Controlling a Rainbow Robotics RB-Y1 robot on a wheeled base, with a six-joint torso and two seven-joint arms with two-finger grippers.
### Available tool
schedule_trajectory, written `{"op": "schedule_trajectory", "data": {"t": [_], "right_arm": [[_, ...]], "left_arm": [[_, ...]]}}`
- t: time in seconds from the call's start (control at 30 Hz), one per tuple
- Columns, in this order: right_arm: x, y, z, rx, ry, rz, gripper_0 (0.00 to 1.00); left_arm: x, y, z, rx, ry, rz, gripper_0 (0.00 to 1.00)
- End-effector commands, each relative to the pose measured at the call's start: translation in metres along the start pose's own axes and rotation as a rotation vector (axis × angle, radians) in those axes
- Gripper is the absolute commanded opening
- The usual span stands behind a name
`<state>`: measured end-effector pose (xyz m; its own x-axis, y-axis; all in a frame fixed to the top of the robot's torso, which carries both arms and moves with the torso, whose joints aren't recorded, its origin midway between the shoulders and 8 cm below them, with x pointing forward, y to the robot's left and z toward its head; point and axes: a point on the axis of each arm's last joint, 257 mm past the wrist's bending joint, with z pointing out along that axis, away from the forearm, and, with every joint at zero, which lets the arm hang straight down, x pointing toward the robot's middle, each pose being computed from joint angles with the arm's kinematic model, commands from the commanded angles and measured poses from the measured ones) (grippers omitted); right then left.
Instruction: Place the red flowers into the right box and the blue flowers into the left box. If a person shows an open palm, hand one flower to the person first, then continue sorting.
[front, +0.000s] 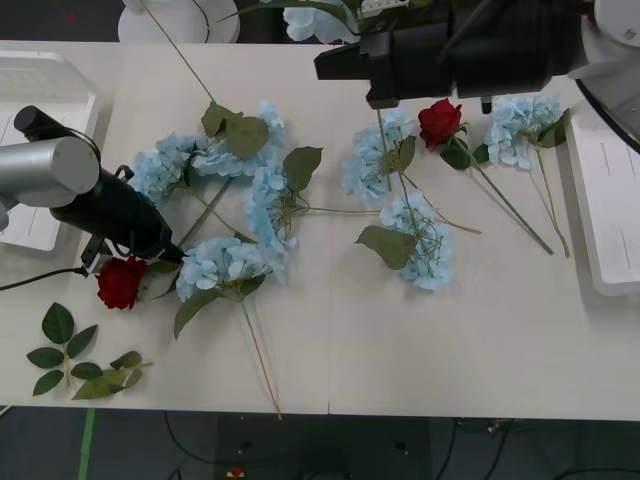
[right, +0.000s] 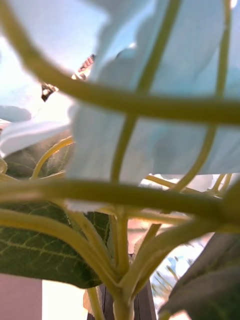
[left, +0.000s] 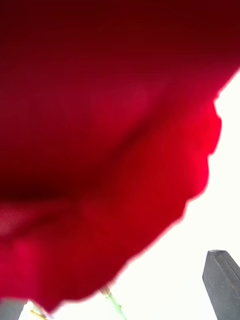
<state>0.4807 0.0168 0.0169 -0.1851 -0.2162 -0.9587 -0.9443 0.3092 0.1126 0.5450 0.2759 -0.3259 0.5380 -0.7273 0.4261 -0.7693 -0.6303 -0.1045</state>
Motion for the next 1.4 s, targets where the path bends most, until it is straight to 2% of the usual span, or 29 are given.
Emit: {"op": "schedule_trajectory", "data": {"t": [0.03,0.27,0.43,0.47,0.5,0.6,0.8,0.97,1.03,1.07,1.4], "right_arm": [[-0.037,0.042,0.037,-0.065,-0.061,-0.104,0.00],[-0.044,0.050,0.066,-0.047,-0.089,-0.135,0.00],[-0.045,0.050,0.077,-0.052,-0.083,-0.119,0.00],[-0.044,0.050,0.079,-0.053,-0.078,-0.116,0.00],[-0.044,0.051,0.081,-0.054,-0.076,-0.115,0.00],[-0.044,0.048,0.082,-0.047,-0.082,-0.109,0.00],[-0.044,0.048,0.083,-0.046,-0.082,-0.105,0.00],[-0.044,0.047,0.083,-0.045,-0.082,-0.104,0.00],[-0.044,0.046,0.083,-0.042,-0.086,-0.103,0.00],[-0.044,0.046,0.083,-0.042,-0.086,-0.103,0.00],[-0.044,0.045,0.082,-0.040,-0.085,-0.099,0.00]], "left_arm": [[0.000,0.021,0.032,-0.018,-0.050,-0.004,1.00],[-0.024,0.036,0.037,-0.056,-0.136,0.054,1.00],[-0.027,0.035,0.036,-0.052,-0.156,0.089,1.00],[-0.029,0.036,0.037,-0.050,-0.168,0.105,0.97],[-0.033,0.037,0.037,-0.053,-0.184,0.116,0.83],[-0.036,0.039,0.039,-0.055,-0.196,0.131,0.53],[-0.048,0.042,0.043,-0.061,-0.214,0.150,0.21],[-0.054,0.048,0.047,-0.062,-0.230,0.195,0.21],[-0.054,0.050,0.046,-0.066,-0.230,0.208,0.02],[-0.055,0.050,0.044,-0.071,-0.238,0.217,0.00],[-0.055,0.046,0.028,-0.083,-0.246,0.232,0.00]]}}
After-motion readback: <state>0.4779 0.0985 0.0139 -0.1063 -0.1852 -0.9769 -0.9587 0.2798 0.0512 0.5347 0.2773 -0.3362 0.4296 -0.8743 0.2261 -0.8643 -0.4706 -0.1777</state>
